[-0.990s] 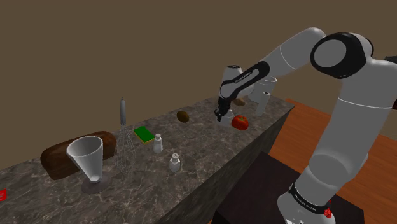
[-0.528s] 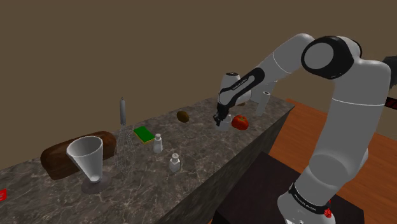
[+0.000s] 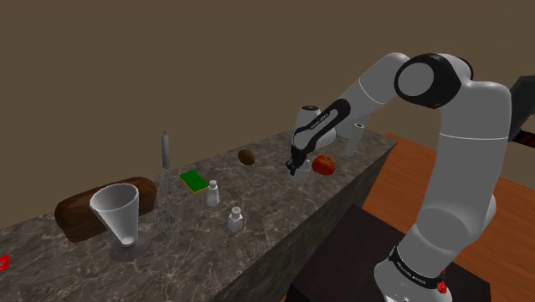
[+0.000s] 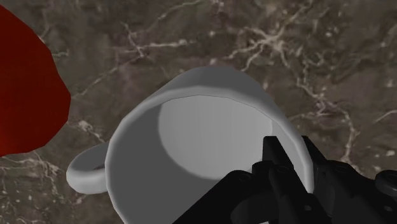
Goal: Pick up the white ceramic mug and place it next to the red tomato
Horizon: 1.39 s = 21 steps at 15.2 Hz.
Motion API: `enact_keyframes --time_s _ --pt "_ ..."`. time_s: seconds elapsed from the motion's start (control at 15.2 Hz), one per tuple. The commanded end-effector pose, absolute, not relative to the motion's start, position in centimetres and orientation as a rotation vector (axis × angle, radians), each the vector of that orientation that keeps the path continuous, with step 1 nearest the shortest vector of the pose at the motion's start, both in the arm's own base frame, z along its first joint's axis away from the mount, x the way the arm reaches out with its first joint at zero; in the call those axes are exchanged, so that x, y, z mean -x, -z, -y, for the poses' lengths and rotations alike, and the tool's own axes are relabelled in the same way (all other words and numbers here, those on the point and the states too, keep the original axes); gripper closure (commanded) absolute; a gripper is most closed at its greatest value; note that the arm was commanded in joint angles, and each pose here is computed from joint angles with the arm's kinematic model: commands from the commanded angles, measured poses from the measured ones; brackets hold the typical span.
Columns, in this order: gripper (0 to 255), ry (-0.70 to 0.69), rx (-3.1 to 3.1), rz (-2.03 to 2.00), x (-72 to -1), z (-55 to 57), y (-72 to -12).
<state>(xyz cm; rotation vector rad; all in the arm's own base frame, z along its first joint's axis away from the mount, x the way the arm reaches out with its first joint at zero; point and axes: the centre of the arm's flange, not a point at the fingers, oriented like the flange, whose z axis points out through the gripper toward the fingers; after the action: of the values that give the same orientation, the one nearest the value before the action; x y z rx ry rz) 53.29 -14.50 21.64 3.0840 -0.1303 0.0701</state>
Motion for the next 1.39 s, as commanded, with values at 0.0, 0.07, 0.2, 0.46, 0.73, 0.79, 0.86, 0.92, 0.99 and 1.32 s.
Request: enact_keyframes --time_s 0.0,0.07,0.2,0.46,0.73,0.79,0.86,0.92,0.99,1.32 --pt "255 -0.071 -3.084 0.130 -53.3 14.5 -21.5" --pt "255 -0.071 -3.084 0.130 -53.3 14.5 -21.5" --pt "255 -0.071 -3.084 0.130 -53.3 14.5 -21.5" --pt "0 -0.071 -3.084 0.130 -53.3 14.5 -21.5" --pt "0 -0.071 -3.084 0.130 -53.3 14.5 -21.5" --pt "0 -0.071 -3.084 0.130 -53.2 14.4 -22.8" --pt "0 -0.071 -3.084 0.130 -53.2 14.3 -24.2" --pt "0 -0.071 -3.084 0.130 -53.1 14.3 -25.5" --pt "0 -0.071 -3.084 0.130 -53.1 14.2 -26.5" --pt "0 -0.071 -3.084 0.130 -53.1 14.2 -26.5"
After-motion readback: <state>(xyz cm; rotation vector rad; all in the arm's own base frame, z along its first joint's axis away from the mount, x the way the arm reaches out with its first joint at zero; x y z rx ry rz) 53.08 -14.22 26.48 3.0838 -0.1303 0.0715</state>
